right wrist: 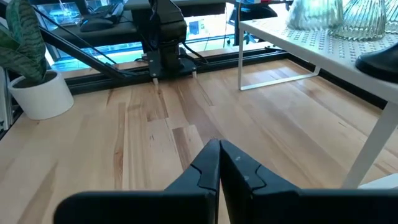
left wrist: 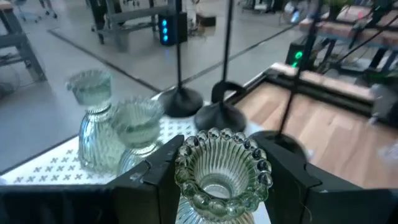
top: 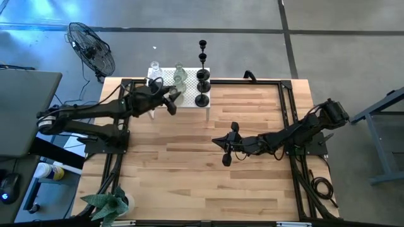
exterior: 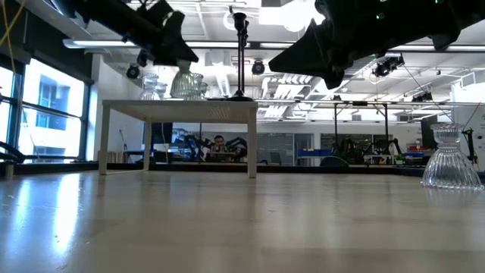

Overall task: Pick & Place candle stick holders
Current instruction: Align the green candle holder with the other green candle holder on the shelf

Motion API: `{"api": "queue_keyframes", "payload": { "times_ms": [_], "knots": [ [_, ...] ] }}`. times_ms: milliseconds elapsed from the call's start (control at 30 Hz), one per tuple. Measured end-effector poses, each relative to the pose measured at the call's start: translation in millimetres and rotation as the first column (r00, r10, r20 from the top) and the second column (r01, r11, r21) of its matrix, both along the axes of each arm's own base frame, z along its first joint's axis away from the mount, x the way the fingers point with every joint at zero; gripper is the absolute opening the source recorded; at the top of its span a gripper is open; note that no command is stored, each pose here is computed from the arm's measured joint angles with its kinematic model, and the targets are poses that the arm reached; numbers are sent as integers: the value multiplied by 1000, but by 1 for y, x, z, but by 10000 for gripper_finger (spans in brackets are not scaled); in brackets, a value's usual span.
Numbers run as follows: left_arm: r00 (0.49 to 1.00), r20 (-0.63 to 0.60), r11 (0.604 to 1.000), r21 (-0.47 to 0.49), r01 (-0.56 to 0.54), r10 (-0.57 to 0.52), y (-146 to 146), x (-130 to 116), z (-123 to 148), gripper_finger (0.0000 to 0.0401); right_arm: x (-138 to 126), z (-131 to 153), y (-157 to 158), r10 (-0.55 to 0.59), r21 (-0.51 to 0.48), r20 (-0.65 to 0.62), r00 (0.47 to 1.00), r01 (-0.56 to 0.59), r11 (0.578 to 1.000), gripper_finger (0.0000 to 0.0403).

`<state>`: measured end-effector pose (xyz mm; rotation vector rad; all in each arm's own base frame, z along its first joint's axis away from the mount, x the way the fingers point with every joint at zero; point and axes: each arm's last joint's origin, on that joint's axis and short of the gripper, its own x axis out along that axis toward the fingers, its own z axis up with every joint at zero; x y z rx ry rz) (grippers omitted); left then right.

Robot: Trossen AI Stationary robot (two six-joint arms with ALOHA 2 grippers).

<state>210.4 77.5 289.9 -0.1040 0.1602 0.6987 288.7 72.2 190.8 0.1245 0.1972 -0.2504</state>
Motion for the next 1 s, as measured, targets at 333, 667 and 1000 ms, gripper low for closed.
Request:
{"api": "queue_keyframes", "payload": {
  "times_ms": [333,667,1000],
  "knots": [
    [1000,-18,999,-39,4,-5,13,5,-9,167,0,0,0,0,0,0,1000,0,1000,1],
    [1000,-17,999,-38,3,-3,14,6,-10,167,0,0,0,3,1,1,1000,-3,1000,2],
    [1000,-28,1000,-24,12,-13,14,7,-10,185,0,0,0,2,0,1,1000,-2,1000,1]
  ]
}}
